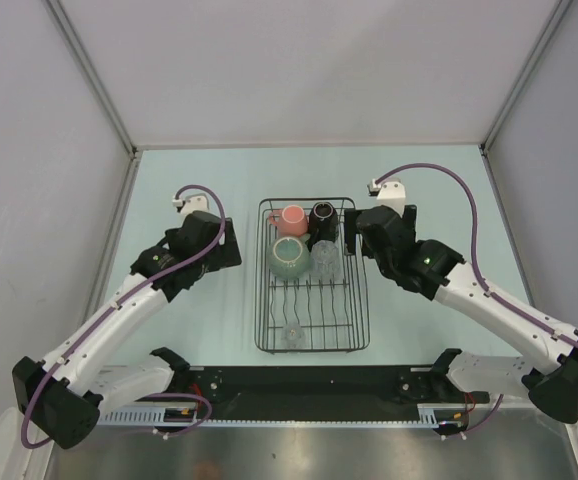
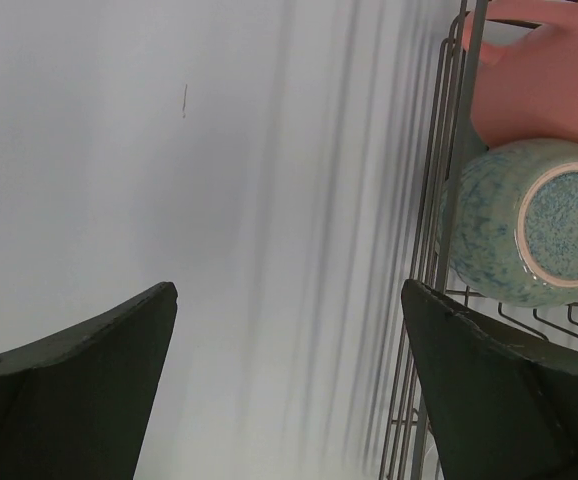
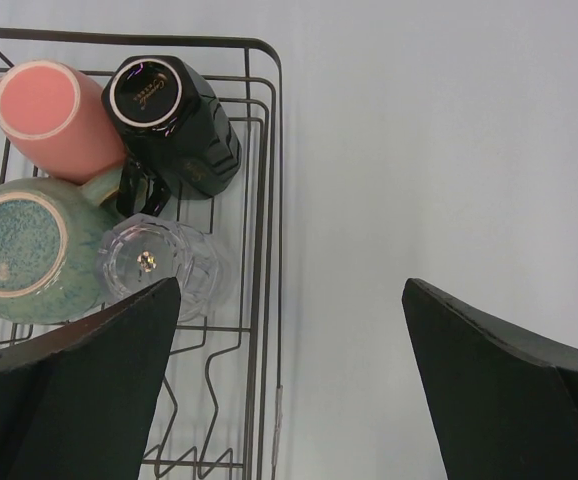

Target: Unload the cups from the dish rack

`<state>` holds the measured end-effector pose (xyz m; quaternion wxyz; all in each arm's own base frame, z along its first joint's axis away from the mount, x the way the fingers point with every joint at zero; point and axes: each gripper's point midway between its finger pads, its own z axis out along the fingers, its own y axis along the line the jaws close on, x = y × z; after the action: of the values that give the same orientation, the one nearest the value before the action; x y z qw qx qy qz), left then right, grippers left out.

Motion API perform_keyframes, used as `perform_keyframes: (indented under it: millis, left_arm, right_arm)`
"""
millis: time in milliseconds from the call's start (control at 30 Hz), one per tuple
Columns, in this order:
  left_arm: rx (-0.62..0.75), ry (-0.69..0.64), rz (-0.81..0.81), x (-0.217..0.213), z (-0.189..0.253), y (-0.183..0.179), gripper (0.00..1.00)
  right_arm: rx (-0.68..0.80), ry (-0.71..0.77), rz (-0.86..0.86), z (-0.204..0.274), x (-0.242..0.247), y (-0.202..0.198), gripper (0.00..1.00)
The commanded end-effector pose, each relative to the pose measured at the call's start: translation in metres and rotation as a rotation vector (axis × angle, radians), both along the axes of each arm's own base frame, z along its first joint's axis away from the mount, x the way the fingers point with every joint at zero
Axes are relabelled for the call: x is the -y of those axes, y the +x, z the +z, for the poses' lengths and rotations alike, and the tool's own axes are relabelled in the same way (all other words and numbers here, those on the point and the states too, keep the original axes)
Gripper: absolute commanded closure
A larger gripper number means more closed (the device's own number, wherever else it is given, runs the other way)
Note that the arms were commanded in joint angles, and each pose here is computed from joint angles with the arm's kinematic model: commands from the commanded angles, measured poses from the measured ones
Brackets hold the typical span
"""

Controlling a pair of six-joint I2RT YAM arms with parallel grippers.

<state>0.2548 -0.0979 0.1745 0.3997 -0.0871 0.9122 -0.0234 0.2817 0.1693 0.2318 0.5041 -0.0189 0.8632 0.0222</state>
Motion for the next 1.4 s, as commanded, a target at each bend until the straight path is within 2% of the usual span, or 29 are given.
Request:
perform_keyframes:
  millis: [0,167,333,367,433,500,533,567,600,700,833,933,1000,1033,1200,1367]
  left_arm:
    - [0.065,-0.048,0.036,0.002,0.018,0.005,0.00]
    - [0.072,-0.036,0.035,-0.003,0.016,0.001,0.00]
    - [0.055,-0.016,0.037,-0.005,0.009,0.000,0.00]
    - [0.045,-0.011,0.033,-0.004,0.006,0.000,0.00]
    - [0.039,-0.014,0.031,-0.003,0.005,0.001,0.00]
    - [0.033,-0.038,0.006,0.004,0.005,0.001,0.00]
    - [0.035,-0.042,-0.009,0.006,0.007,0.000,0.00]
    - [0.036,-0.045,-0.025,0.009,0.008,0.000,0.00]
    - [0.043,-0.036,-0.034,0.009,0.010,0.001,0.00]
    - [0.055,-0.021,-0.023,0.007,0.014,0.003,0.00]
    - [0.044,-0.019,-0.015,0.005,0.008,0.000,0.00]
    - [0.025,-0.031,-0.023,0.008,0.002,-0.003,0.00]
    - [0.020,-0.032,-0.020,0.008,0.000,-0.003,0.00]
    - [0.017,-0.031,-0.021,0.008,-0.001,-0.004,0.00]
    - [0.020,-0.020,-0.024,0.006,-0.001,-0.003,0.00]
    - [-0.001,-0.008,-0.025,0.007,-0.010,-0.003,0.00]
  right_arm:
    - [0.040,0.008,0.021,0.012,-0.004,0.004,0.00]
    - [0.009,0.008,0.068,0.005,-0.012,0.000,0.00]
    - [0.071,-0.004,0.010,0.017,-0.011,-0.004,0.02]
    - [0.073,0.063,-0.045,0.019,-0.009,-0.003,0.16]
    - [0.065,0.149,-0.063,0.022,-0.005,-0.004,0.27]
    - [0.045,0.219,-0.008,0.023,-0.009,-0.001,0.24]
    - [0.055,0.232,0.014,0.028,-0.008,-0.004,0.16]
    - [0.051,0.224,0.039,0.026,-0.010,-0.006,0.00]
    - [0.036,0.202,0.131,0.025,-0.021,-0.012,0.00]
    - [-0.011,0.159,0.232,0.020,-0.040,-0.025,0.00]
    - [-0.049,0.084,0.300,0.009,-0.068,-0.044,0.00]
    - [-0.065,0.044,0.293,-0.004,-0.082,-0.057,0.12]
    - [-0.063,0.022,0.271,-0.011,-0.086,-0.061,0.13]
    - [-0.067,0.037,0.274,-0.013,-0.095,-0.071,0.17]
    - [-0.064,-0.081,0.331,-0.035,-0.125,-0.105,0.16]
    - [-0.110,-0.066,0.412,-0.051,-0.152,-0.142,0.11]
